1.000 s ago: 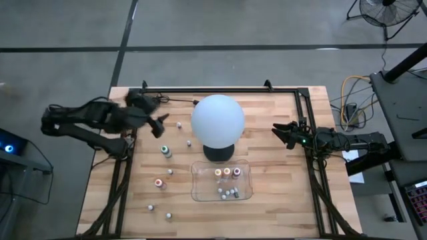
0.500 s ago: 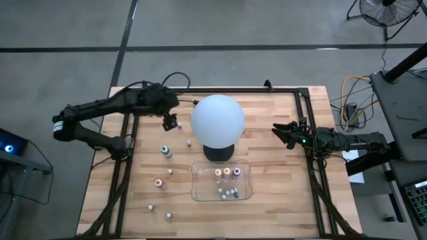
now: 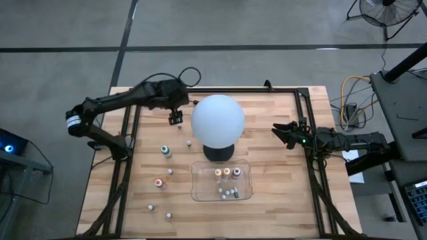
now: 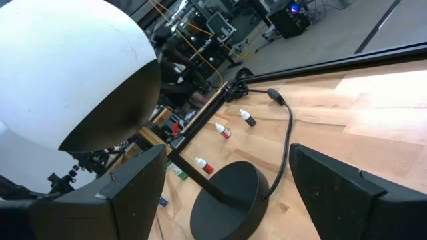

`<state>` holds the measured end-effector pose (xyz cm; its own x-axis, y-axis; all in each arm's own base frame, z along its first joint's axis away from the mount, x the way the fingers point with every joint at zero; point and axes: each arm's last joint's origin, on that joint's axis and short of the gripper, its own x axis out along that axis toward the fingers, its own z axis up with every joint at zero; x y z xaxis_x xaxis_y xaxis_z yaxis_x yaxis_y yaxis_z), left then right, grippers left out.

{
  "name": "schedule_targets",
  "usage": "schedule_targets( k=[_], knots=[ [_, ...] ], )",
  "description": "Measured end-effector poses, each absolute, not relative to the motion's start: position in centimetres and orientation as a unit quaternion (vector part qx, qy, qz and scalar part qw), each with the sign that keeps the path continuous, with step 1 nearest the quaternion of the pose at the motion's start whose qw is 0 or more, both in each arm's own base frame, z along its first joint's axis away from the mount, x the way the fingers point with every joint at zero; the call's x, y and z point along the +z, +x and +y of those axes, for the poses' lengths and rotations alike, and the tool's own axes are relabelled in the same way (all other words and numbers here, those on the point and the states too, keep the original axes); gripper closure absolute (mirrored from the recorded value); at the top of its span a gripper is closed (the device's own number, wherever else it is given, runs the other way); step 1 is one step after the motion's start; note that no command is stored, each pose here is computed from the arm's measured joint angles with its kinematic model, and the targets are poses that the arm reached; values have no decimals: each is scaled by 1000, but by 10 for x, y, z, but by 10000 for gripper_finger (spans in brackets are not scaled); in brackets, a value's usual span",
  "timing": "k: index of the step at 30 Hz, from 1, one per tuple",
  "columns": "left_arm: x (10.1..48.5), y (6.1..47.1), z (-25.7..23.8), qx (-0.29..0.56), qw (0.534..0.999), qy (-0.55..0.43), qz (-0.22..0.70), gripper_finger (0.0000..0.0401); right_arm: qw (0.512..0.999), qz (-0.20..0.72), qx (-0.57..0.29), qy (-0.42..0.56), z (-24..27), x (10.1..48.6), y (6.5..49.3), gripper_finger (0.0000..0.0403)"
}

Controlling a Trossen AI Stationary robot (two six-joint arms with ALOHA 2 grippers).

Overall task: Pick & Place food coloring
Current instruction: Put the small black food coloring bottle into the transparent bin

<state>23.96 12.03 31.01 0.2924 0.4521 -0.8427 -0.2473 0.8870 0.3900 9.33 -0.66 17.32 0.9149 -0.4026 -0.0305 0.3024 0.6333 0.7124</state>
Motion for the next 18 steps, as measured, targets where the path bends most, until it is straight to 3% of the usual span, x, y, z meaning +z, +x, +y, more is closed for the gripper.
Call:
schedule_targets(
  k=[18],
  knots=[
    [246, 279, 151, 105, 746, 104, 650, 112, 901, -66, -196, 381, -7, 173, 93, 100]
  ],
)
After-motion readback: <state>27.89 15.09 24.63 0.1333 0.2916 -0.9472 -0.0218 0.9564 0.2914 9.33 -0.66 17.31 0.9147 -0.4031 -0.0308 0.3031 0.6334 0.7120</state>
